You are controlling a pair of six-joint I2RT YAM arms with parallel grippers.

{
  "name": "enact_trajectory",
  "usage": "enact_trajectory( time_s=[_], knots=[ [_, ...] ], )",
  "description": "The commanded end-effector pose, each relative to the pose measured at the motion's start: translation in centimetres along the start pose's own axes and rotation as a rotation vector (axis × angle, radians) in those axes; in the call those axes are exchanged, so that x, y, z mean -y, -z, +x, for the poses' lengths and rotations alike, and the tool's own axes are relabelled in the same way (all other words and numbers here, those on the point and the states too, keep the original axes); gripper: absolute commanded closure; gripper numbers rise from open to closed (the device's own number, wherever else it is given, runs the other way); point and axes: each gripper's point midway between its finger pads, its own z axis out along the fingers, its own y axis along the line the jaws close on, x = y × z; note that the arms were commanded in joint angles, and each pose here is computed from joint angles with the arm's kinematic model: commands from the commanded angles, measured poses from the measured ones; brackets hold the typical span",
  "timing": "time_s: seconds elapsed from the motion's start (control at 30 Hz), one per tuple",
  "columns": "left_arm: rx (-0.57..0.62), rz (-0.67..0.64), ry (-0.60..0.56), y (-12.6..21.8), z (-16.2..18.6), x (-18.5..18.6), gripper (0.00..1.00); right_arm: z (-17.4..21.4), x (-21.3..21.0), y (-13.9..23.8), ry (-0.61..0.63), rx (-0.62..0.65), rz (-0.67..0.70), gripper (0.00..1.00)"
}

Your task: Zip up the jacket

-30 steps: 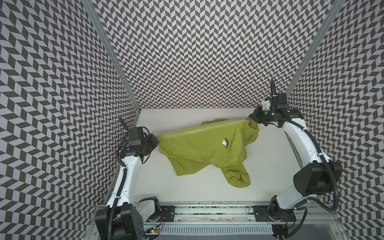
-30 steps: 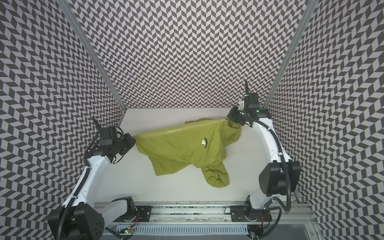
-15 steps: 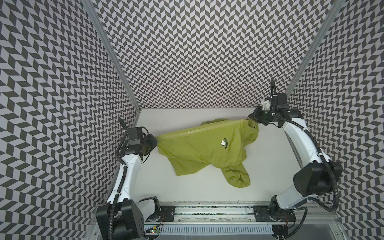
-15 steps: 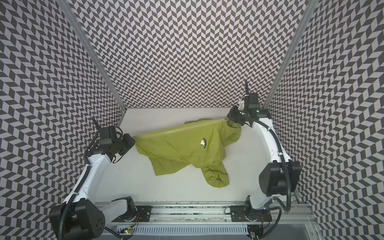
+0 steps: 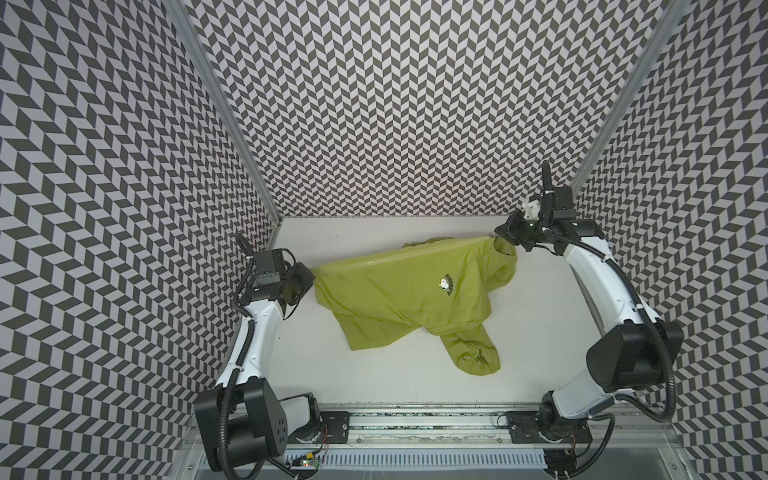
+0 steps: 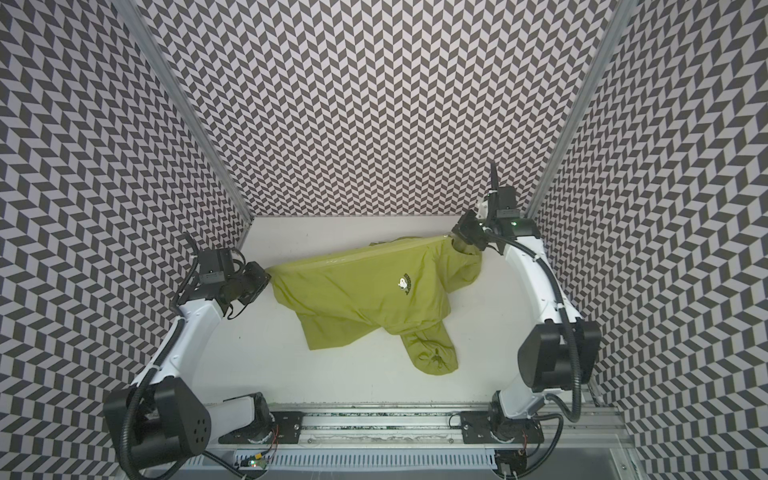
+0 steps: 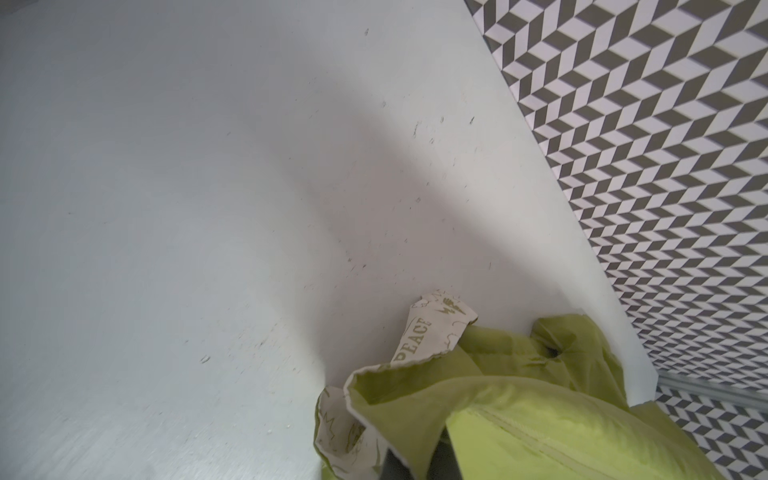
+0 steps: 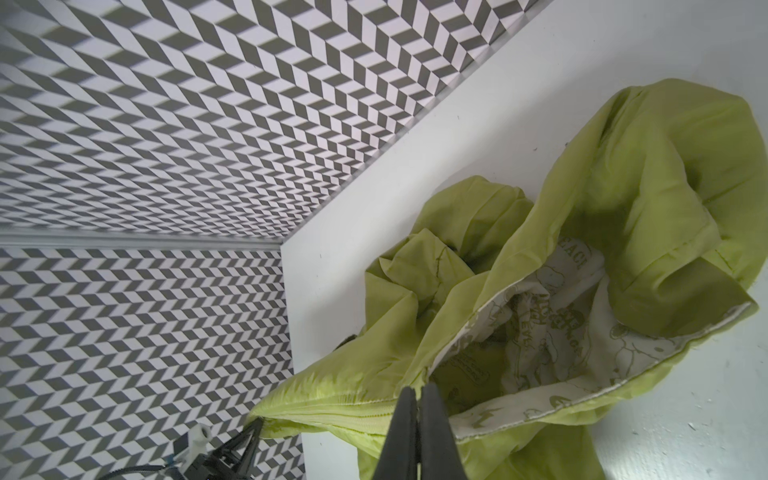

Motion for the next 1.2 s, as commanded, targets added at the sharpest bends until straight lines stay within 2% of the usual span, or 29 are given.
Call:
enact_trajectory(
  time_s=[0.0,0.1,0.2,0.27,0.37,0.5,0.6,0.7,0.83,0.93,1.03,1.17],
  knots=[
    [0.118,0.105,0.049,-0.9,-5.0,4.0,1.00,-4.7,-2.6,-0.8,-0.062,0.120,-0.137,1.00],
    [0.084,0.240,0.039,-2.7,-7.7,9.5,1.00,-8.6,-6.3,-0.7,-0.080,0.186,-0.287,1.00],
    [0.079,0.432,0.009,-2.6,-11.2,17.0,1.00,-13.5,-11.5,2.1,-0.044,0.299,-0.468,1.00],
    [0.118,0.575,-0.040,-0.8,-13.6,22.4,1.00,-16.6,-15.0,5.0,-0.011,0.382,-0.602,1.00],
    [0.161,0.753,-0.103,2.8,-16.3,28.5,1.00,-19.7,-18.9,9.5,0.026,0.468,-0.759,1.00],
    [0.223,0.873,-0.148,6.7,-18.0,31.4,1.00,-20.7,-20.7,12.7,0.052,0.493,-0.862,1.00],
    [0.207,0.849,-0.131,6.0,-17.0,30.0,1.00,-18.8,-19.6,11.3,0.069,0.435,-0.815,1.00],
    [0.155,0.776,-0.095,3.5,-13.9,26.2,1.00,-15.6,-16.1,8.5,0.052,0.369,-0.718,1.00],
    [0.066,0.601,-0.049,-0.5,-7.9,18.1,1.00,-9.7,-8.5,4.0,0.015,0.244,-0.538,1.00],
    [-0.003,0.461,-0.033,-2.2,-3.1,11.8,1.00,-4.1,-1.7,1.0,-0.009,0.115,-0.365,1.00],
    [-0.045,0.356,0.004,-2.4,0.4,6.3,1.00,0.9,4.4,-0.5,-0.028,0.013,-0.218,1.00],
    [-0.054,0.217,0.045,-1.4,2.8,0.5,1.00,6.6,10.2,-1.1,-0.057,-0.148,-0.053,1.00]
  ],
)
